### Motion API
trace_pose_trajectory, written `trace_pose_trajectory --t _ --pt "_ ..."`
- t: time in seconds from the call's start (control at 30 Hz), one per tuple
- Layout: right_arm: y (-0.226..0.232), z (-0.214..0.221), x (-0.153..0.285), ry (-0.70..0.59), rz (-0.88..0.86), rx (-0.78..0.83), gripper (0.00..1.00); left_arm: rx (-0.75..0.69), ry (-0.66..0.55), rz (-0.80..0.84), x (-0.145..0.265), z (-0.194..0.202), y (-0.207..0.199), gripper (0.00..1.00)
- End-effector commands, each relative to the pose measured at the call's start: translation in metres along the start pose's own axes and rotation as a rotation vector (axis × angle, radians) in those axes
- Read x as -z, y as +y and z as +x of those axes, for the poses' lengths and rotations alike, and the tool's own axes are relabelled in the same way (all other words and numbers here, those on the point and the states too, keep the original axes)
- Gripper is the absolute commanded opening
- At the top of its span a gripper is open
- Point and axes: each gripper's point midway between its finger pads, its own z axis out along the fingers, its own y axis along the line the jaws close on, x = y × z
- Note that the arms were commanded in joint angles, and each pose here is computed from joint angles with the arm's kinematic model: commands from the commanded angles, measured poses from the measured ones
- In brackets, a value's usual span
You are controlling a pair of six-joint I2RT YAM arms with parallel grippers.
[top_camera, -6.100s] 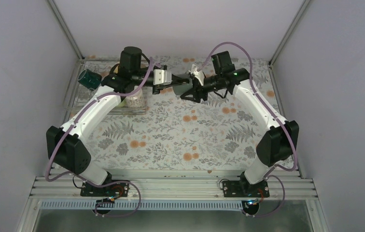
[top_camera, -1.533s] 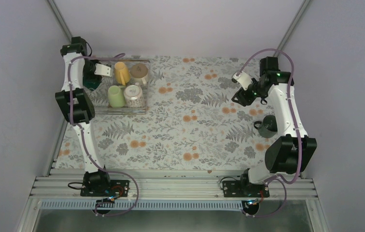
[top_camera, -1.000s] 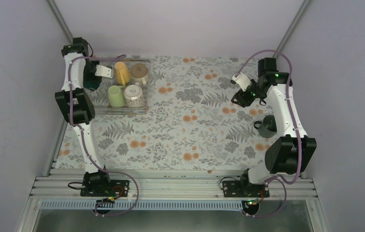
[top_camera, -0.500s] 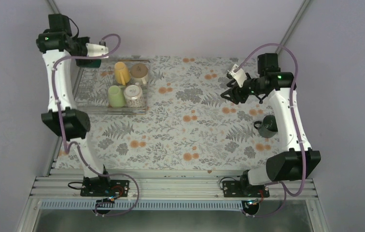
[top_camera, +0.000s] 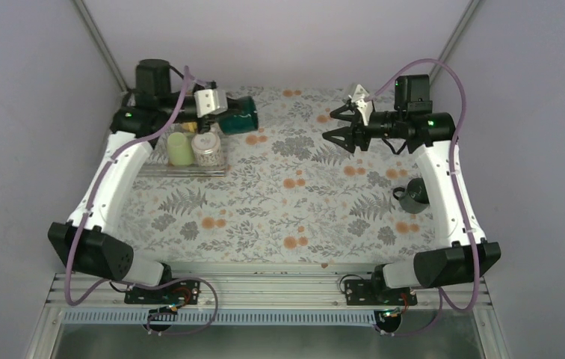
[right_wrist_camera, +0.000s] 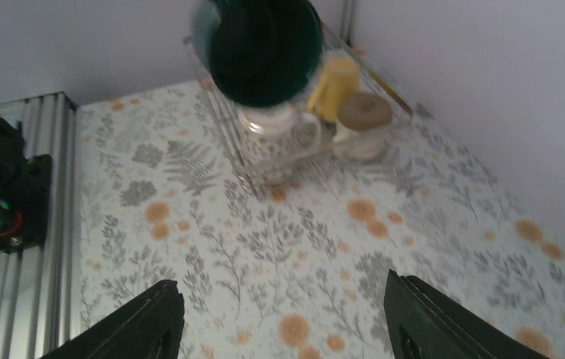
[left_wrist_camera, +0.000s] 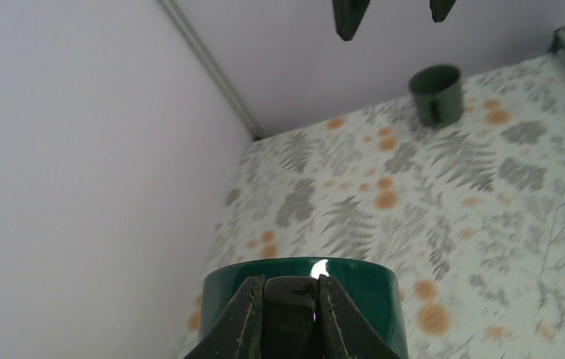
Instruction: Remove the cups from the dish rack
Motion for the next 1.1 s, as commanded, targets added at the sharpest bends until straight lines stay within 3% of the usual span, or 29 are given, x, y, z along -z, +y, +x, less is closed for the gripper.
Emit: trace_pose_trajectory --t 0.0,0.3,0.8,0.9,1.07 --pt "0.029 -0.039 0.002 -0.123 -0.097 0.064 0.70 -0.085 -0.255 -0.001 -0.017 -0.057 0.006 0.03" --pt "0.055 -0.029 -0.037 -0.115 -0.199 0.061 0.70 -0.065 -0.312 0.126 -0.064 -0.072 -0.008 0.02" --pt "0.042 -0.021 -0.083 -0.024 -0.196 0.050 0.65 -0.055 -0.381 0.274 -0.095 -0.094 -0.041 0.02" --pt "0.041 -0.019 -0.088 -0.008 -0.190 0.048 0.54 -0.057 -0.386 0.281 -0.097 -0.096 -0.040 0.03" --pt "0.037 -0.017 -0.085 0.011 -0.138 0.060 0.22 -0.072 -0.368 0.283 -0.099 -0.092 -0.041 0.02"
